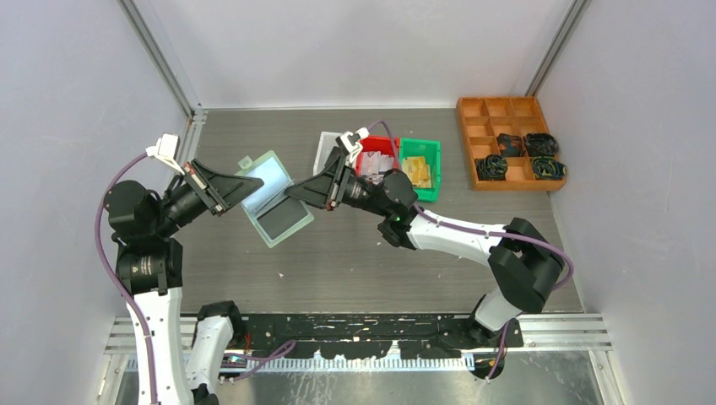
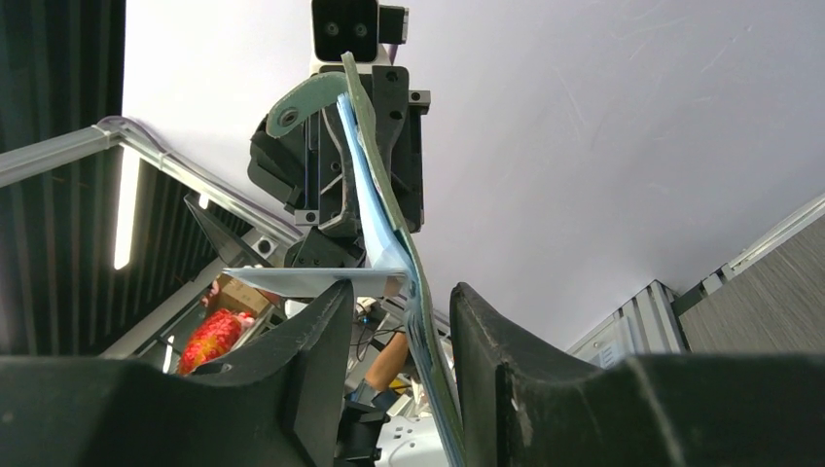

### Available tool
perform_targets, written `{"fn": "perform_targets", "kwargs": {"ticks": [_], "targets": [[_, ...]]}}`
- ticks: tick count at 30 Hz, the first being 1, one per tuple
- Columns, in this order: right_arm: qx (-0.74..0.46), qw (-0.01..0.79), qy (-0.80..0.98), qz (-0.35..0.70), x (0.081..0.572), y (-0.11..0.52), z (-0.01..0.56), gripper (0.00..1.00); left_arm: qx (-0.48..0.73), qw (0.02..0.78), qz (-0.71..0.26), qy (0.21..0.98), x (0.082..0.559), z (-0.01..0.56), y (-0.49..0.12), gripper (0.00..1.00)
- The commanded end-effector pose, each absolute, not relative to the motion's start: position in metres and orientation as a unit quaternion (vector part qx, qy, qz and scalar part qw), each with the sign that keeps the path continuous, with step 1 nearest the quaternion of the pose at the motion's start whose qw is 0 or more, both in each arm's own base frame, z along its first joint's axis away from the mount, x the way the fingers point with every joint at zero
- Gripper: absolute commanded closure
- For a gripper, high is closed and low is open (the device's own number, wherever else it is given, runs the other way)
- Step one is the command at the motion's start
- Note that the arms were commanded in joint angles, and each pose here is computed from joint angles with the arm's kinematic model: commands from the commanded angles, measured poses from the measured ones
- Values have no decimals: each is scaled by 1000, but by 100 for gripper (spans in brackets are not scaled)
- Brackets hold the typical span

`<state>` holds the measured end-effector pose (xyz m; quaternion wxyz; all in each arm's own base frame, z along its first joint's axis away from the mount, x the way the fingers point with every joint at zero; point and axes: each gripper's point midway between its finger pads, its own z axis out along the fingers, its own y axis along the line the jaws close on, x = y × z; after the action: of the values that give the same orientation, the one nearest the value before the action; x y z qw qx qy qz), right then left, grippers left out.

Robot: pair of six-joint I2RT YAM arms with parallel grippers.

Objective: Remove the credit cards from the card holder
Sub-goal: Remove the credit card from the card holder.

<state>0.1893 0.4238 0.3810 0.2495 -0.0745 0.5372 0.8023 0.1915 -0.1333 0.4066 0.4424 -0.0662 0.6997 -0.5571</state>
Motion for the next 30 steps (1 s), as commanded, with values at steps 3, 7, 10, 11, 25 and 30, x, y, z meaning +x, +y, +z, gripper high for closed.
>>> {"fn": "perform_targets", "kwargs": {"ticks": [3, 7, 10, 11, 25, 30], "targets": [[-120, 261, 489, 824, 167, 419, 420, 53, -32, 459, -557, 691, 187, 413, -136, 100], [-125, 247, 474, 836, 162, 420, 425, 57, -27, 462, -554, 692, 185, 412, -136, 100], [-119, 237, 465, 845, 164, 422, 427, 67, -24, 461, -553, 694, 183, 410, -137, 100], [-119, 233, 462, 847, 164, 422, 428, 70, -23, 461, -553, 694, 183, 409, -137, 100], [-129, 246, 451, 848, 153, 407, 405, 90, -28, 454, -562, 691, 185, 419, -138, 83], [-139, 250, 440, 851, 150, 403, 399, 94, -25, 446, -580, 681, 185, 430, -140, 71]]}}
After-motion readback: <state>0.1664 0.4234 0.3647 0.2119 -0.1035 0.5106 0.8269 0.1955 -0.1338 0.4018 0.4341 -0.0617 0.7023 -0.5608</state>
